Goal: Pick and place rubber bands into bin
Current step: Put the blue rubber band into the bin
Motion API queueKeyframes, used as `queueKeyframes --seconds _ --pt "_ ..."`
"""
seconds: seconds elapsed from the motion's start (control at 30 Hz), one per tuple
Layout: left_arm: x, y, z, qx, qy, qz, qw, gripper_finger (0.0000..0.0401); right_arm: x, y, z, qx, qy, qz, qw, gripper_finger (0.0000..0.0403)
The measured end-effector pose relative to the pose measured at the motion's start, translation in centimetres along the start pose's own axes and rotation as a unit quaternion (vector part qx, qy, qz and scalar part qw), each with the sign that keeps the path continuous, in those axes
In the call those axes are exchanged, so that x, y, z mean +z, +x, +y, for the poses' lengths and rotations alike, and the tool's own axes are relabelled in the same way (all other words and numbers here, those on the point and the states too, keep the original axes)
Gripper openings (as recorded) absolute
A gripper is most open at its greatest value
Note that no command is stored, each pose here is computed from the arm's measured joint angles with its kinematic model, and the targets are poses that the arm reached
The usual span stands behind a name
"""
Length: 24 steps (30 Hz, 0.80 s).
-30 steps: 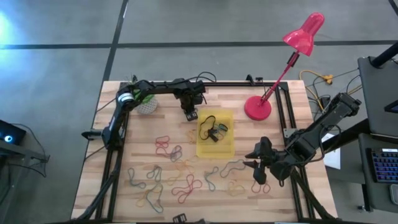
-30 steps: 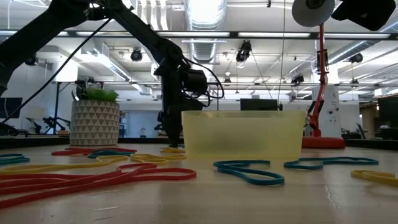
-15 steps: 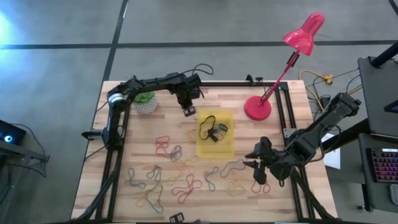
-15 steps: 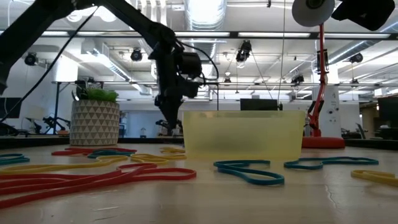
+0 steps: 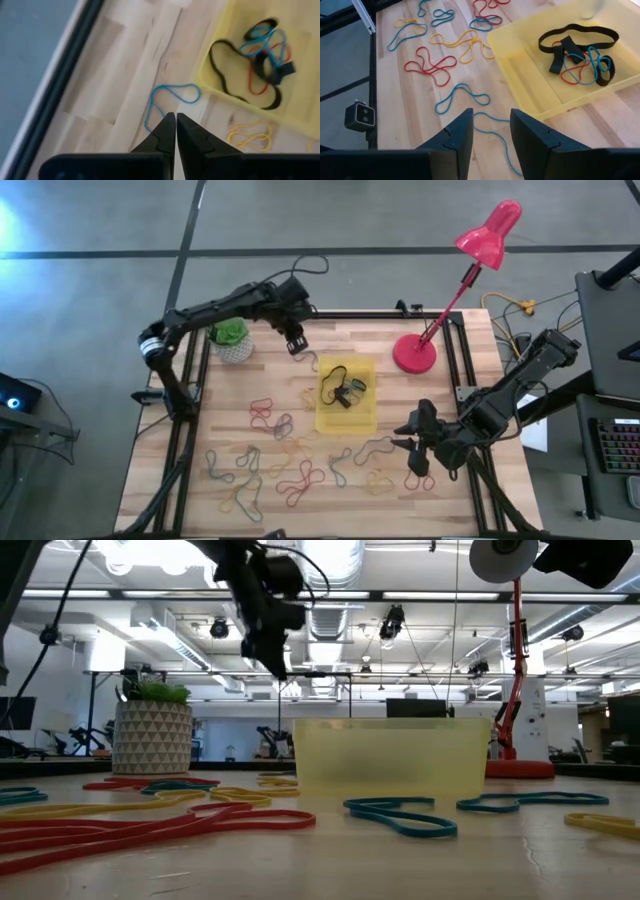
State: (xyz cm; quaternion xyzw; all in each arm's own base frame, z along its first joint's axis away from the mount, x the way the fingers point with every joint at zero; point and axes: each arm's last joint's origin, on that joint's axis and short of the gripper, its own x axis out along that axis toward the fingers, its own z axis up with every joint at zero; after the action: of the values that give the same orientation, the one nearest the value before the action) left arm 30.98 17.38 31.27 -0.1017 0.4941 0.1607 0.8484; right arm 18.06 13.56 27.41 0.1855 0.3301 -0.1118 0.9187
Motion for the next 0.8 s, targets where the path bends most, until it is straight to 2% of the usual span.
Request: queueKeyframes --seconds 0.1,0.17,0.23,0.33,0.47,0.57,0.8 --pt "0.0 -1.1 -0.1 0.003 0.001 -0.017 1.0 0.0 0.0 0.0 0.0 0.0 -0.006 0.0 1.0 0.0117" --pt "0.0 -0.8 0.0 0.003 0.001 -0.015 1.0 0.0 0.0 0.0 0.0 0.0 -0.011 0.0 1.0 0.0116" --pt "0.0 0.6 0.1 0.003 0.003 -0.005 1.0 0.0 0.0 0.0 0.0 -0.001 -0.017 0.0 1.0 0.0117" --pt "-0.5 4.1 0.2 -0.013 0.012 0.031 0.999 0.0009 0.0 0.0 0.0 -0.003 -0.018 -0.003 1.0 0.0118" --pt "-1.1 8.5 0.2 -0.032 0.023 0.082 0.996 0.005 0.0 0.0 0.0 -0.003 -0.014 -0.003 1.0 0.0116" --pt "-1.3 10.7 0.5 -0.035 0.031 0.105 0.993 0.0091 0.0 0.0 0.0 -0.003 -0.002 -0.003 1.0 0.0112" --pt "-1.2 12.9 0.8 -0.022 0.076 0.113 0.99 0.0169 0.0 0.0 0.0 -0.001 0.012 -0.002 1.0 0.011"
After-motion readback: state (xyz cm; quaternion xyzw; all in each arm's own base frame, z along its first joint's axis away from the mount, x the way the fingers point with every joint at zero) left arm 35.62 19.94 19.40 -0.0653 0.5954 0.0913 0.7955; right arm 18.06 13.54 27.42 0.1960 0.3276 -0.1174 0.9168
